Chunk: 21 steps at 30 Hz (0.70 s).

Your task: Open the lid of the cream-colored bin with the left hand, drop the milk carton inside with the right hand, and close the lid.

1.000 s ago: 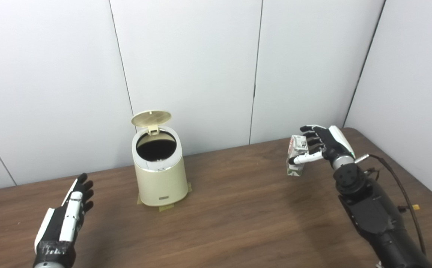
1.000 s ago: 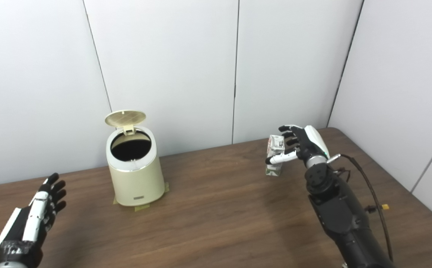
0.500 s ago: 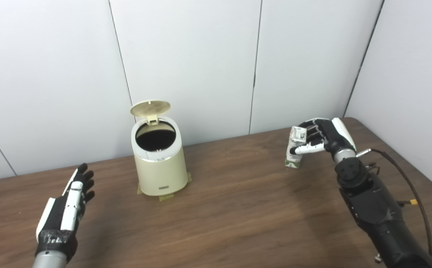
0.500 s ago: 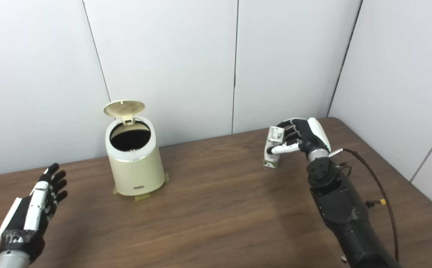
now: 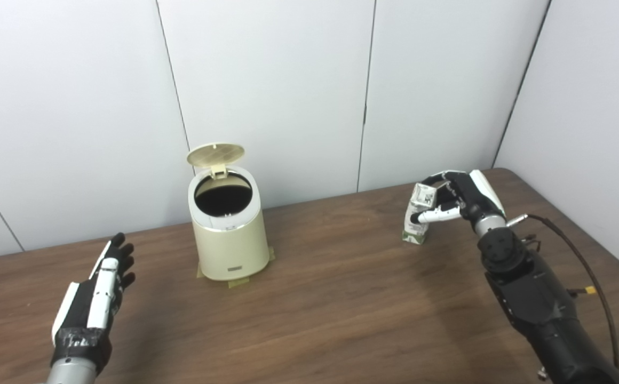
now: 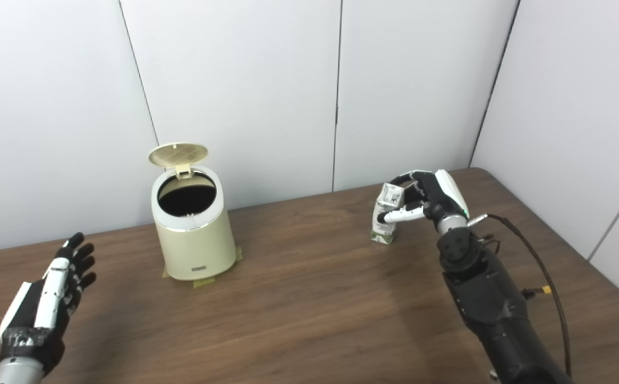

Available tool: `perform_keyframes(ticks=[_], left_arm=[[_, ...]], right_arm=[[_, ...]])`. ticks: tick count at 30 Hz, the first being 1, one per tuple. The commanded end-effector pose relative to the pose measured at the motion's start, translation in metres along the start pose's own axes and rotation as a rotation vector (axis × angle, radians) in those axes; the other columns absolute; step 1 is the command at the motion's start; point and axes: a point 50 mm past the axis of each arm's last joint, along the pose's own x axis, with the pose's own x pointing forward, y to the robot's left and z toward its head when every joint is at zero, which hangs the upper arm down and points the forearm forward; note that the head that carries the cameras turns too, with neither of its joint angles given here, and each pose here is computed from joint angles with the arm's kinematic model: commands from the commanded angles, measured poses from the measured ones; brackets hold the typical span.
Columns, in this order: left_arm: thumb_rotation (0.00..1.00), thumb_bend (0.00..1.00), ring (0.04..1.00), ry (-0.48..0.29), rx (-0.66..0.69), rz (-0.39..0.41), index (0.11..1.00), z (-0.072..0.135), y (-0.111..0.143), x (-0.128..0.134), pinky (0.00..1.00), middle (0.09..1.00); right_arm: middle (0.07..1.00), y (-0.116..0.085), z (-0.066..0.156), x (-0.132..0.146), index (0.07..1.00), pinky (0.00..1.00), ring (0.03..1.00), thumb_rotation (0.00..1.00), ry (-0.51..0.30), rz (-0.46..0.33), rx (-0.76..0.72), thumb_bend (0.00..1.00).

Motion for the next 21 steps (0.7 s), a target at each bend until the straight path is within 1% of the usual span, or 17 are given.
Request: perform_keyframes(ticks=[1,2,3,5,8,9,13,15,19,21], left_arm=[[1.0,0.39,0.974,-0.095,0.019,0.008,1.0,0.026,0.001,0.008,0.96,0.968],[1.0,0.39,0.974,-0.095,0.017,0.008,1.0,0.026,0.001,0.007,0.96,0.965],[1.0,0.39,0.975,-0.095,0.015,0.006,1.0,0.026,0.001,0.007,0.96,0.966],[1.0,0.39,0.98,-0.095,0.009,0.002,1.0,0.026,0.002,0.007,0.97,0.97],[1.0,0.39,0.98,-0.097,0.012,0.0,1.0,0.025,0.003,0.007,0.97,0.974],[1.0,0.39,0.98,-0.096,0.018,-0.001,1.0,0.025,0.003,0.007,0.97,0.975],[1.0,0.41,0.979,-0.093,0.026,0.0,1.0,0.026,0.002,0.007,0.96,0.973],[1.0,0.41,0.98,-0.092,0.023,0.003,1.0,0.025,0.002,0.007,0.96,0.974],[1.0,0.41,0.973,-0.095,0.03,0.009,1.0,0.025,0.001,0.006,0.96,0.968],[1.0,0.4,0.965,-0.094,0.042,0.012,1.0,0.025,0.0,0.005,0.94,0.963]], right_arm=[[0.469,-0.021,0.025,0.008,0.579,0.59,0.539,0.0,-0.108,-0.073,-0.013,0.55],[0.462,-0.021,0.026,0.007,0.546,0.53,0.509,0.0,-0.117,-0.087,-0.023,0.54],[0.475,-0.021,0.026,0.006,0.524,0.47,0.455,0.0,-0.124,-0.099,-0.024,0.53],[0.486,-0.021,0.028,0.004,0.507,0.38,0.404,0.0,-0.13,-0.118,-0.022,0.52],[0.495,-0.022,0.032,0.002,0.52,0.33,0.38,0.0,-0.165,-0.153,-0.028,0.52],[0.494,-0.022,0.035,0.001,0.522,0.33,0.377,0.0,-0.179,-0.161,-0.029,0.52],[0.488,-0.026,0.049,-0.002,0.5,0.38,0.388,0.0,-0.248,-0.195,-0.05,0.52],[0.492,-0.026,0.058,-0.005,0.492,0.4,0.392,0.0,-0.272,-0.202,-0.023,0.52],[0.508,-0.022,0.088,-0.016,0.469,0.4,0.408,0.0,-0.327,-0.215,0.028,0.52],[0.511,-0.02,0.102,-0.022,0.459,0.43,0.431,0.0,-0.355,-0.207,0.05,0.52]])
